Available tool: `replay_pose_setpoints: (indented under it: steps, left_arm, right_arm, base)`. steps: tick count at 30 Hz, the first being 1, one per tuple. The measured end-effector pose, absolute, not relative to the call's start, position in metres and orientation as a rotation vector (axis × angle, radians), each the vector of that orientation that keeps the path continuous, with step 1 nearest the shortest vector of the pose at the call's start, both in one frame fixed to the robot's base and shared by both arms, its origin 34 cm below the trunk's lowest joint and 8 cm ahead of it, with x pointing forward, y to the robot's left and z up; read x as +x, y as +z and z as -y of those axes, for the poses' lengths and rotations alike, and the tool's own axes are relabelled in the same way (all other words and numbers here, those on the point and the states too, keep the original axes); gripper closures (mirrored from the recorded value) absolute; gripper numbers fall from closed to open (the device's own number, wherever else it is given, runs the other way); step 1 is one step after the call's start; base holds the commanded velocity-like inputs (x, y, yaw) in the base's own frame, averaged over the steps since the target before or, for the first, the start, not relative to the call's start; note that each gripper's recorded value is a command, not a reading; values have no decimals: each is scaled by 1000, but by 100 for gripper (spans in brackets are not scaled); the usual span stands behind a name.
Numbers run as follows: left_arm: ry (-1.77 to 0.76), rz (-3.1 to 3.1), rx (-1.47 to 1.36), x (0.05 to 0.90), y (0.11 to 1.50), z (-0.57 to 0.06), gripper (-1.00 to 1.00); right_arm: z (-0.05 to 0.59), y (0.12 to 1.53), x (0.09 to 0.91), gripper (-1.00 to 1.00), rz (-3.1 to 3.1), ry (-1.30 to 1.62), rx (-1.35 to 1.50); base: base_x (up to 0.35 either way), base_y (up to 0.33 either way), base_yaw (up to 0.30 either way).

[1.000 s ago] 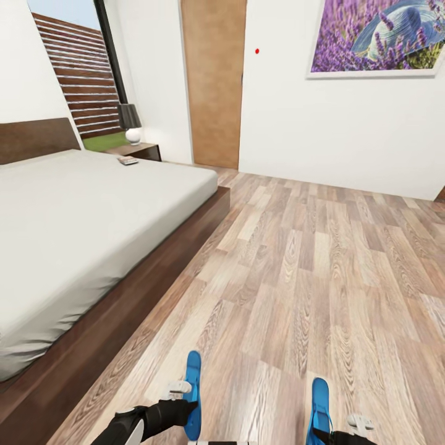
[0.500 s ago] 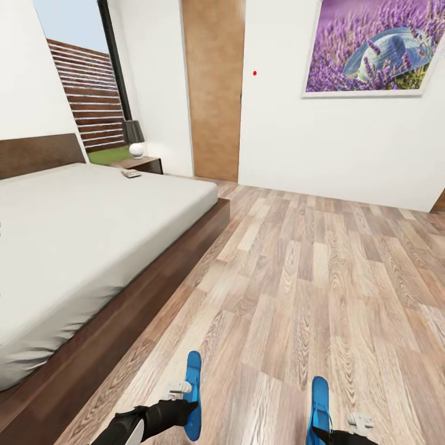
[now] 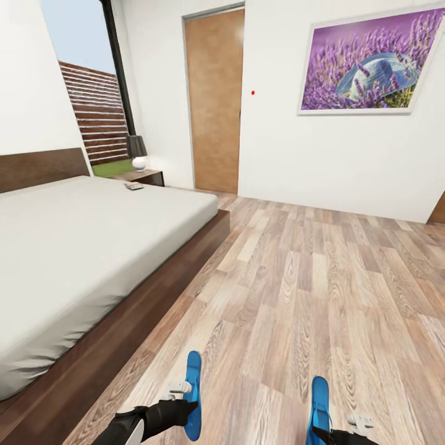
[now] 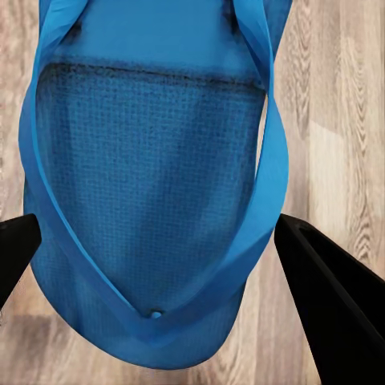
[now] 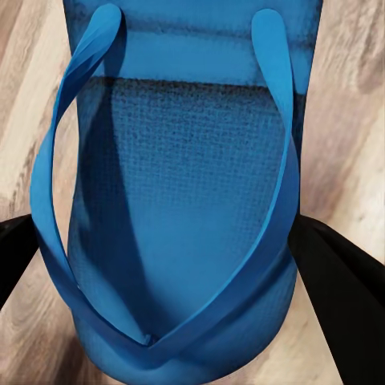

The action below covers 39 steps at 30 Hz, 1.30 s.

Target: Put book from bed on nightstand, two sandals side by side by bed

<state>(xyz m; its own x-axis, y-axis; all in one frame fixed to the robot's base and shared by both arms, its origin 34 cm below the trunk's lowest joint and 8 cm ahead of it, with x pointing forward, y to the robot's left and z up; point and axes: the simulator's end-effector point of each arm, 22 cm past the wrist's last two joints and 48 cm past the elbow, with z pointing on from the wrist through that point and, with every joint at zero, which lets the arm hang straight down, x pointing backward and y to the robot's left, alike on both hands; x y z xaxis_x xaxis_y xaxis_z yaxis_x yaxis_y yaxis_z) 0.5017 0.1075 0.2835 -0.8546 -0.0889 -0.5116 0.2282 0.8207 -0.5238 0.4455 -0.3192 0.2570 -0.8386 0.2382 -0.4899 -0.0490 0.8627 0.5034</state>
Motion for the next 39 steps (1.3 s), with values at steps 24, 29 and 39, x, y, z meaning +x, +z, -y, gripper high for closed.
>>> replay_pose_setpoints:
  steps: [24, 29, 39]
  left_arm:
    - [-788, -2423, 122, 520, 332, -108, 100]
    - [-788, -2423, 122, 523, 343, -108, 100]
    - [-786, -2424, 123, 528, 363, -108, 100]
  right_arm:
    - [320, 303, 465, 100, -2427, 682, 118]
    - [320, 314, 468, 100, -2428, 681, 118]
    - [320, 334, 473, 100, -2429, 680, 117]
  base:
    - [0, 0, 0]
    - [0, 0, 0]
    - [0, 0, 0]
